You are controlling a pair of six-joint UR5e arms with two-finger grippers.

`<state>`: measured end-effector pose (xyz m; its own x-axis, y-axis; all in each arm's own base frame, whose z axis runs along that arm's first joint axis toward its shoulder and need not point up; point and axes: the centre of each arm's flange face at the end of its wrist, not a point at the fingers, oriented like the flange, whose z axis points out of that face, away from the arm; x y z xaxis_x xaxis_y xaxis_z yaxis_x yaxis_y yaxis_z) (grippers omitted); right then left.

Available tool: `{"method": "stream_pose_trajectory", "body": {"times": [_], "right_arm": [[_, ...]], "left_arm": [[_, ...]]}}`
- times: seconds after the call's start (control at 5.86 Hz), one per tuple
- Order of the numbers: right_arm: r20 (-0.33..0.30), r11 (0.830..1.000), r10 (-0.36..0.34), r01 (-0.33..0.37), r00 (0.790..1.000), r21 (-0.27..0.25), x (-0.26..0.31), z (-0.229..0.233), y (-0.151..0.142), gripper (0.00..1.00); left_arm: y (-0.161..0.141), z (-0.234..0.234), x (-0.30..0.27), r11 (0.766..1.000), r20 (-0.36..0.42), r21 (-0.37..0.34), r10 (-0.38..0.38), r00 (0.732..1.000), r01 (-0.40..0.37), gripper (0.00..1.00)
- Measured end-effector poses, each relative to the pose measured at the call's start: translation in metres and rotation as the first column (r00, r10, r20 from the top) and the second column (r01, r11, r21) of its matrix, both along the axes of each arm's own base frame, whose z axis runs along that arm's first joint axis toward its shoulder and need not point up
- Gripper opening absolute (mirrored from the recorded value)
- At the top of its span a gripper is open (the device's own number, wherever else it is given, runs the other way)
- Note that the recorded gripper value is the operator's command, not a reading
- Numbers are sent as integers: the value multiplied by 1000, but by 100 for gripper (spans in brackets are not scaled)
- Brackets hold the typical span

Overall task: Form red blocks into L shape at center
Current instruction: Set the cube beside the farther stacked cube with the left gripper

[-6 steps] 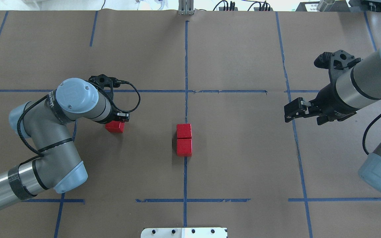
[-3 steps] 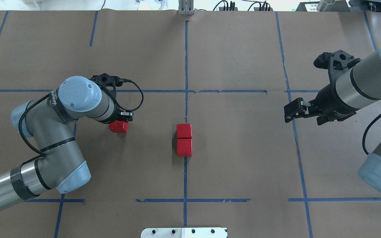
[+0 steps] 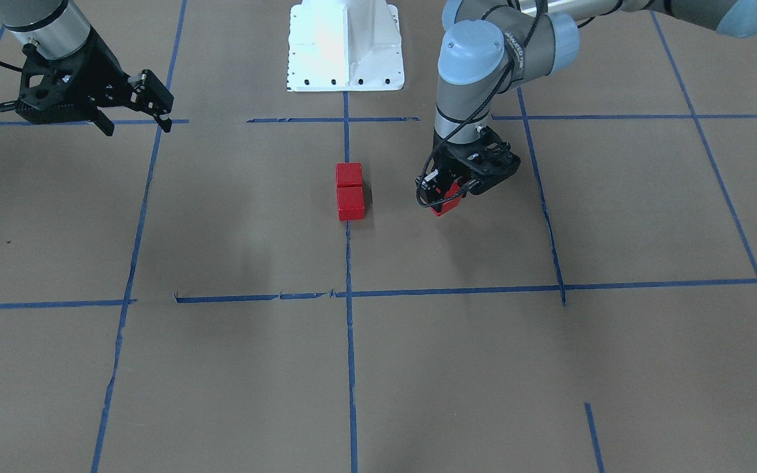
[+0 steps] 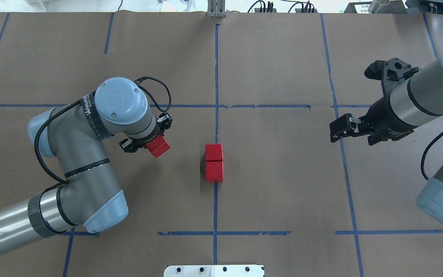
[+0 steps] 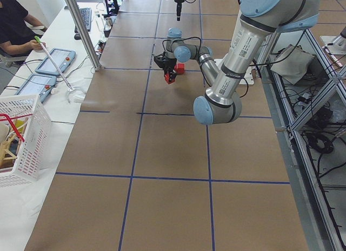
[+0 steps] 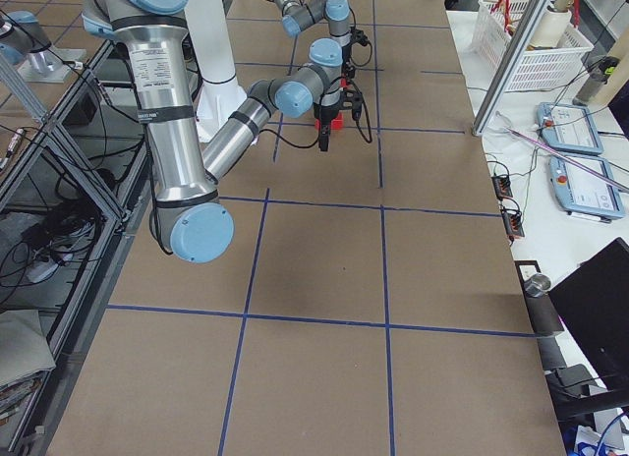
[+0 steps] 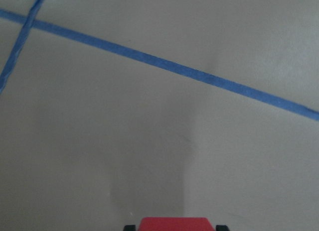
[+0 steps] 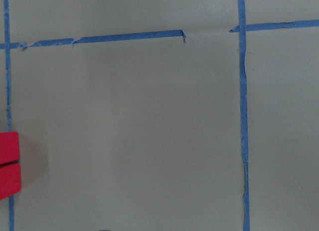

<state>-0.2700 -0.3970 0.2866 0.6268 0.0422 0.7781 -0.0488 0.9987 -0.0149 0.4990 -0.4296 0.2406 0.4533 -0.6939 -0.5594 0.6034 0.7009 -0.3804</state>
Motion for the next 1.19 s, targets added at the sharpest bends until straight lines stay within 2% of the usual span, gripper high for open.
{"method": "stream_pose_trajectory", "body": {"times": [0.17, 0.34, 0.51, 0.85, 1.02, 1.19], "right_arm": [[1, 1000, 0, 0, 1000, 1, 0, -1, 0, 100], [3, 1000, 2, -2, 1000, 0, 1, -1, 1, 100], [6, 1000, 4, -4, 1000, 2, 2, -3, 2, 100], [9, 1000, 5, -5, 1000, 4, 3, -5, 3, 100], [7, 1000, 5, -5, 1000, 2, 3, -4, 2, 100], [4, 1000, 5, -5, 1000, 1, 2, -3, 2, 100]], "left_arm": [[14, -5, 14, 979, -12, -132, -157, 988, 154, 6], [21, -12, 28, 922, 13, -258, -294, 956, 287, 6], [23, -19, 39, 858, 53, -342, -390, 919, 383, 6], [13, -27, 65, 734, 117, -423, -537, 836, 531, 6], [5, -36, 80, 691, 139, -445, -574, 807, 569, 6], [3, -40, 91, 675, 154, -454, -584, 797, 582, 7]]}}
